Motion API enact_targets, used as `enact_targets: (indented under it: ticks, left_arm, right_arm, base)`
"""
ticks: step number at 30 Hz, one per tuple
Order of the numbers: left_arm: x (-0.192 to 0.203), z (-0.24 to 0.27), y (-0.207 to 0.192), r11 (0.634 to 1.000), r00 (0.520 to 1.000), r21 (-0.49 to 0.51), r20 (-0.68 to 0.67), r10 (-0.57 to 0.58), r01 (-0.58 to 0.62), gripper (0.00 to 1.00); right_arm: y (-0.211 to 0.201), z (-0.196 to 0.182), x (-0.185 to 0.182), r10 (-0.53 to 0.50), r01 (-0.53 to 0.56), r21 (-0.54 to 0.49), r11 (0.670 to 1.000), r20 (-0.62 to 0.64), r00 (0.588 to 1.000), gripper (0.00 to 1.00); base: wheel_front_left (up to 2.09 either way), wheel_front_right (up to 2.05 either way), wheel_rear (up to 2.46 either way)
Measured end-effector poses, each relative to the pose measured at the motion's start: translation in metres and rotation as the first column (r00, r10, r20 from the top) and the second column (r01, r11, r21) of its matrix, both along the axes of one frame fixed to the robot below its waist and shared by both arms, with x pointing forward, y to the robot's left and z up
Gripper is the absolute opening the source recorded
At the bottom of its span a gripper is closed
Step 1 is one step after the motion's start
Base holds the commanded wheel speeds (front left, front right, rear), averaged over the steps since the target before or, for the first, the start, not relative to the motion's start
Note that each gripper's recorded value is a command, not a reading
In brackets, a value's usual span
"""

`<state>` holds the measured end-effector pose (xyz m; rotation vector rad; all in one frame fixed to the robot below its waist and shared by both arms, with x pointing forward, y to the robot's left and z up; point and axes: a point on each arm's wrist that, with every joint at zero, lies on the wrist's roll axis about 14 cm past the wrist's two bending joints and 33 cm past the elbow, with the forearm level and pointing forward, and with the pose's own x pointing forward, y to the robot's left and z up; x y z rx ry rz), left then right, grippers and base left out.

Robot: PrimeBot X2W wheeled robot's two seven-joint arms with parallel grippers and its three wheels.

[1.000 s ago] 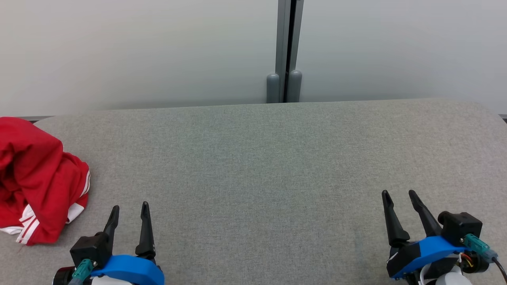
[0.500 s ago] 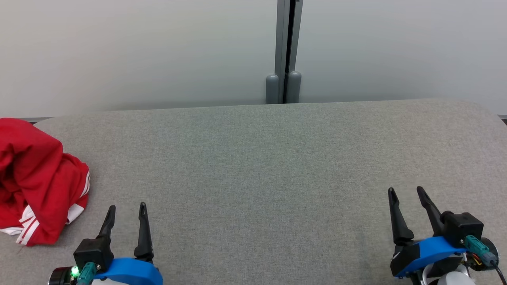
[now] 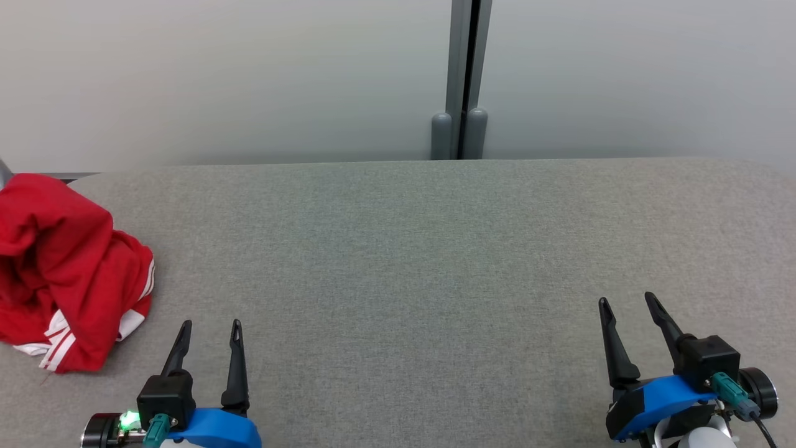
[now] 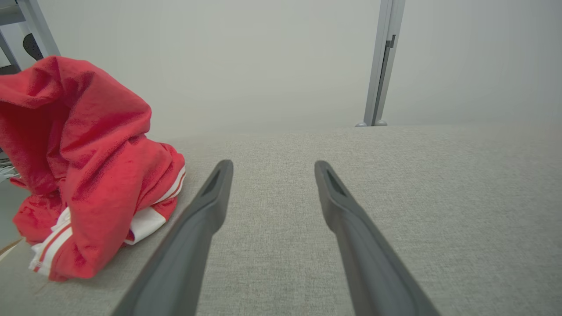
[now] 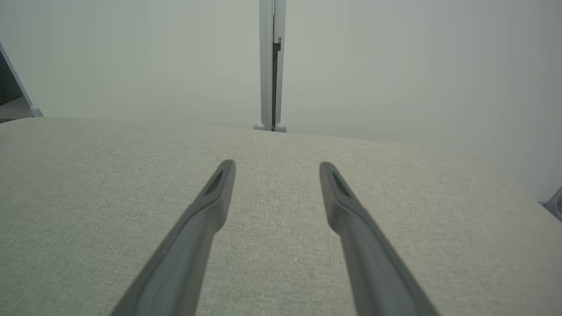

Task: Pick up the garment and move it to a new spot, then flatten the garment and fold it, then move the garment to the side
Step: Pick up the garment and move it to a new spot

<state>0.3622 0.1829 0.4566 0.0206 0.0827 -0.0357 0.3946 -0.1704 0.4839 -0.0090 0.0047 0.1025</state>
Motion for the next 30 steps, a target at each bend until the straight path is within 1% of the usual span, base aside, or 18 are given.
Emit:
enact_targets:
  ticks: [8, 11, 15, 19, 22, 26, 30]
  left_arm:
    - [-0.014, 0.000, 0.026, 0.997, 0.997, 0.001, -0.001, 0.082, -0.082, 1.00]
    - [-0.023, 0.001, 0.041, 0.991, 0.991, 0.002, 0.003, 0.132, -0.132, 1.00]
    - [-0.041, 0.003, 0.068, 0.975, 0.975, 0.001, 0.006, 0.223, -0.223, 1.00]
    - [-0.065, 0.003, 0.095, 0.947, 0.947, -0.002, 0.004, 0.321, -0.321, 1.00]
    - [-0.087, -0.001, 0.114, 0.920, 0.920, 0.002, -0.008, 0.393, -0.393, 1.00]
    - [-0.117, -0.003, 0.138, 0.874, 0.874, 0.007, -0.018, 0.486, -0.486, 1.00]
    - [-0.143, -0.009, 0.153, 0.829, 0.828, 0.014, -0.043, 0.560, -0.560, 1.00]
  right_arm:
    - [0.035, -0.002, 0.012, 0.097, -0.097, 0.003, 0.995, -0.006, 0.995, 1.00]
    - [0.056, -0.004, 0.018, 0.154, -0.153, 0.005, 0.988, -0.009, 0.988, 1.00]
    - [0.087, -0.005, 0.025, 0.235, -0.235, 0.016, 0.972, -0.011, 0.972, 1.00]
    - [0.126, -0.008, 0.029, 0.335, -0.335, 0.019, 0.942, -0.019, 0.942, 1.00]
    - [0.154, -0.010, 0.030, 0.404, -0.404, 0.026, 0.915, -0.024, 0.914, 1.00]
    - [0.191, -0.011, 0.029, 0.492, -0.491, 0.032, 0.870, -0.024, 0.870, 1.00]
    - [0.222, -0.018, 0.024, 0.565, -0.564, 0.042, 0.825, -0.039, 0.824, 1.00]
  base:
    - [0.00, 0.00, 0.00]
    - [0.00, 0.00, 0.00]
    - [0.00, 0.00, 0.00]
    - [0.00, 0.00, 0.00]
    - [0.00, 0.00, 0.00]
    - [0.00, 0.00, 0.00]
    - [0.00, 0.00, 0.00]
